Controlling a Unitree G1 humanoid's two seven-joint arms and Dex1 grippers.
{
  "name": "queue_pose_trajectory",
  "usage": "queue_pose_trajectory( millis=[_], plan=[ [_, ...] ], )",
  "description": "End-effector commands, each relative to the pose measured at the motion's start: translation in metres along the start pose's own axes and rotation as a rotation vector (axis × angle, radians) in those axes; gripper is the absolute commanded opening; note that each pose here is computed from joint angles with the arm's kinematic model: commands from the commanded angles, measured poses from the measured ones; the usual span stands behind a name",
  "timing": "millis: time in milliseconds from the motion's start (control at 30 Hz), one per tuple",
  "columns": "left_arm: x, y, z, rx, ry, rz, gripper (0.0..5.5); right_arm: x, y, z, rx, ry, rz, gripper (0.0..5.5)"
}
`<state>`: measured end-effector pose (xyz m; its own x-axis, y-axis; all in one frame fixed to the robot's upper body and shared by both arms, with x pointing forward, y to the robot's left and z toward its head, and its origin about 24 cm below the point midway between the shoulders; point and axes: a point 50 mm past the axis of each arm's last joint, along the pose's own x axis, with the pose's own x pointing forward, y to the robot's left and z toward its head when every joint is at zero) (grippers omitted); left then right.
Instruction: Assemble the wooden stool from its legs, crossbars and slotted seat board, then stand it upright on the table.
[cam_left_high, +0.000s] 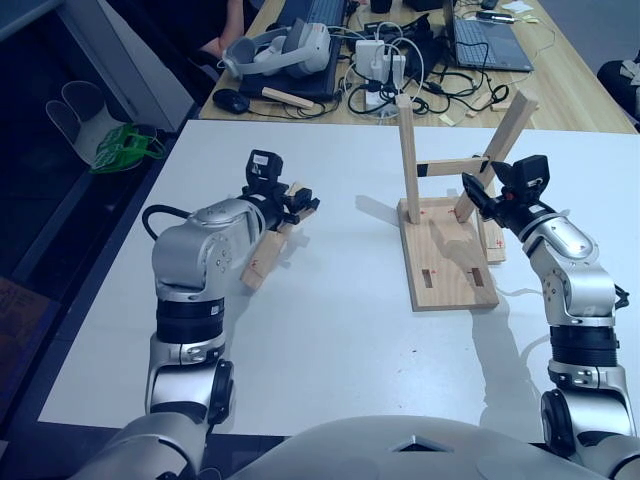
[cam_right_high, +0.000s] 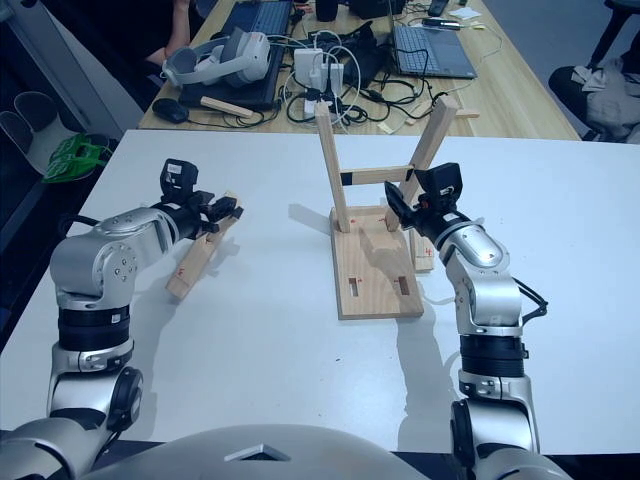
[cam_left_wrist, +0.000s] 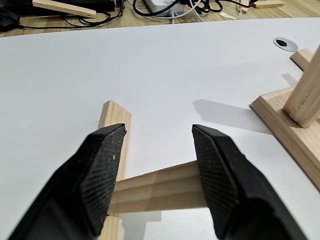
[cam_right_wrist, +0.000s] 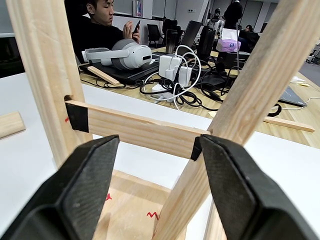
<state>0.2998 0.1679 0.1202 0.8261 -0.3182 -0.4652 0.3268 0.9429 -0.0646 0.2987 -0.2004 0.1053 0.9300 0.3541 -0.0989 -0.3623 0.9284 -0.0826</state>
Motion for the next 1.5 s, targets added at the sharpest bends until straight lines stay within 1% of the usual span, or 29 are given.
queue_pose_trajectory(
  millis=[33,167,267,433,467,533,700,933,1100,1233,1433,1500],
  plan=[
    [0.0,-0.003,-0.001,-0.003,0.018,-0.014,2.49,0.0,-0.001,0.002,0.016,-0.009,-0.008,3.0],
    [0.0,-0.001,0.003,-0.004,0.012,-0.004,2.49,0.0,-0.001,0.002,0.015,-0.01,-0.012,3.0],
    [0.001,0.011,0.006,0.035,0.023,0.034,2.49,0.0,0.0,0.003,0.012,-0.013,-0.012,3.0],
    [0.005,0.045,0.004,0.168,0.124,0.064,3.16,0.001,0.001,0.004,0.016,-0.022,-0.02,3.0],
    [0.007,0.052,0.001,0.198,0.143,0.072,3.24,0.0,0.001,0.004,0.019,-0.025,-0.024,3.0],
    [0.014,0.06,-0.001,0.228,0.165,0.074,3.57,0.0,0.0,0.004,0.025,-0.028,-0.03,3.0],
    [0.035,0.058,0.006,0.206,0.178,0.001,4.26,0.002,0.002,0.005,0.025,-0.03,-0.028,3.0],
    [0.04,0.053,0.001,0.178,0.21,-0.055,5.23,0.002,0.001,0.005,0.036,-0.035,-0.042,3.0],
    [0.045,0.044,-0.002,0.196,0.224,-0.085,5.34,0.002,0.001,0.005,0.035,-0.034,-0.041,3.0],
    [0.052,0.039,-0.009,0.258,0.266,-0.092,5.34,0.001,0.001,0.004,0.044,-0.041,-0.053,3.0],
    [0.056,0.044,-0.02,0.226,0.324,-0.091,5.34,0.002,0.004,0.006,0.064,-0.065,-0.069,3.0],
    [0.058,0.045,-0.02,0.204,0.327,-0.088,5.06,0.002,0.005,0.006,0.07,-0.067,-0.071,3.0]
  ],
)
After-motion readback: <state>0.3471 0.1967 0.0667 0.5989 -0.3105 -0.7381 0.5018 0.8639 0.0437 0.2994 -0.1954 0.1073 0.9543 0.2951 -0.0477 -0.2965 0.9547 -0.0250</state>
